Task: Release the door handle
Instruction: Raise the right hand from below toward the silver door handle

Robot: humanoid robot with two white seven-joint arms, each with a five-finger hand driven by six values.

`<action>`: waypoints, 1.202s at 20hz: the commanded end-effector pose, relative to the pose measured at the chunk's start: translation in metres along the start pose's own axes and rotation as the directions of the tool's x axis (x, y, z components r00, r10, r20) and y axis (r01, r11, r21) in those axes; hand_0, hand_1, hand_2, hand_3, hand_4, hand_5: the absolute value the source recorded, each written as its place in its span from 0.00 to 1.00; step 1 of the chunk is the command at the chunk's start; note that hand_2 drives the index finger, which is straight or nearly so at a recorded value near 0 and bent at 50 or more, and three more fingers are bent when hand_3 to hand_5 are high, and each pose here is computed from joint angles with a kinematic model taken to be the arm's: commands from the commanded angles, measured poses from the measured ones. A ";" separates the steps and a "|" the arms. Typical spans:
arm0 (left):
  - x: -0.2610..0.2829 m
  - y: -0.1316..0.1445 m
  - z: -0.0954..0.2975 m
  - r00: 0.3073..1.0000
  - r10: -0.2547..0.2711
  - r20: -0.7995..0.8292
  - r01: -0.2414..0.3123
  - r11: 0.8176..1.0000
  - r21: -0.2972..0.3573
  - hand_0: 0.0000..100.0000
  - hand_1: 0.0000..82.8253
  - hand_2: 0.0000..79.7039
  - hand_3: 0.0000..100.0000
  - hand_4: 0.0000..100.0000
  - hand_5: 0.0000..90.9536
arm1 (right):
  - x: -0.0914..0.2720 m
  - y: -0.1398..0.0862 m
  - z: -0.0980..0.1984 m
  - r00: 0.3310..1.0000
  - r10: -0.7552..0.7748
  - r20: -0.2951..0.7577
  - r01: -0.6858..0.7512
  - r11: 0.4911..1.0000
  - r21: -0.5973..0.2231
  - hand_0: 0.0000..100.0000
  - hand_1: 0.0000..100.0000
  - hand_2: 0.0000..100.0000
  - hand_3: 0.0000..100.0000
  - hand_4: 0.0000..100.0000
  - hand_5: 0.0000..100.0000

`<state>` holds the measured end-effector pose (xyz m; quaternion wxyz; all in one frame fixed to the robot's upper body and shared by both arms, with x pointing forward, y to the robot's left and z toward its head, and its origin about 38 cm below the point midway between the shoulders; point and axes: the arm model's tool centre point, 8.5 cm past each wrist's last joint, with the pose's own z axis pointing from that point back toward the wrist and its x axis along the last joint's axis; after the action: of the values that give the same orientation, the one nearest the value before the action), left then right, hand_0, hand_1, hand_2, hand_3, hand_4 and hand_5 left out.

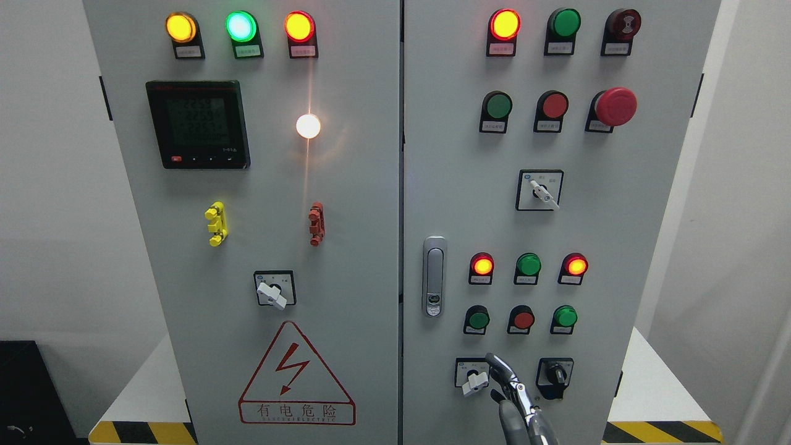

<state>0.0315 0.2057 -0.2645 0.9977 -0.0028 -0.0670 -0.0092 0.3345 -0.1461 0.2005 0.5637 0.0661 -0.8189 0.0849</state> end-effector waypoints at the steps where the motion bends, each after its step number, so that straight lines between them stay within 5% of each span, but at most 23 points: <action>1: -0.011 0.000 0.001 1.000 0.002 -0.016 -0.002 1.000 0.000 0.12 0.67 0.00 0.00 0.00 0.00 | -0.001 0.000 0.001 1.000 0.001 -0.004 -0.001 1.000 -0.003 0.36 0.00 0.00 0.00 0.00 0.00; 7: -0.011 0.000 0.001 1.000 0.000 -0.016 0.000 1.000 0.000 0.12 0.67 0.00 0.00 0.00 0.00 | 0.000 -0.001 0.001 0.998 0.059 -0.004 -0.059 0.998 -0.006 0.33 0.00 0.00 0.00 0.00 0.00; 10: -0.011 0.000 0.001 1.000 0.002 -0.016 -0.002 1.000 0.000 0.12 0.67 0.00 0.00 0.00 0.00 | -0.001 -0.001 0.000 0.987 0.158 -0.014 -0.158 0.987 -0.010 0.39 0.09 0.00 0.06 0.10 0.08; 12: -0.011 0.000 0.001 1.000 0.002 -0.016 -0.002 1.000 0.000 0.12 0.67 0.00 0.00 0.00 0.00 | -0.001 -0.001 0.000 0.974 0.227 -0.020 -0.227 0.974 -0.016 0.42 0.14 0.00 0.17 0.27 0.18; 14: -0.011 0.000 0.001 1.000 0.002 -0.016 -0.002 1.000 0.000 0.12 0.67 0.00 0.00 0.00 0.00 | -0.001 -0.001 0.000 0.948 0.317 -0.029 -0.318 0.947 -0.039 0.43 0.20 0.00 0.47 0.51 0.49; 16: -0.011 0.000 0.001 1.000 0.000 -0.016 0.000 1.000 0.000 0.12 0.67 0.00 0.00 0.00 0.00 | -0.001 0.001 -0.001 0.912 0.409 -0.035 -0.410 0.910 -0.053 0.44 0.24 0.00 0.63 0.69 0.72; 19: -0.011 0.000 0.001 1.000 0.000 -0.016 0.000 1.000 0.000 0.12 0.67 0.00 0.00 0.00 0.00 | -0.002 0.007 -0.001 0.874 0.485 -0.034 -0.486 0.872 -0.057 0.44 0.27 0.00 0.85 0.90 0.95; 24: -0.011 0.000 0.001 1.000 0.000 -0.016 0.000 1.000 0.000 0.12 0.67 0.00 0.00 0.00 0.00 | -0.002 0.018 -0.010 0.781 0.625 -0.019 -0.622 0.773 -0.128 0.39 0.28 0.00 1.00 1.00 1.00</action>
<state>0.0315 0.2057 -0.2645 0.9977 -0.0027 -0.0670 -0.0092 0.3398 -0.1461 0.2098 0.5212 -0.1744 -0.8187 0.1662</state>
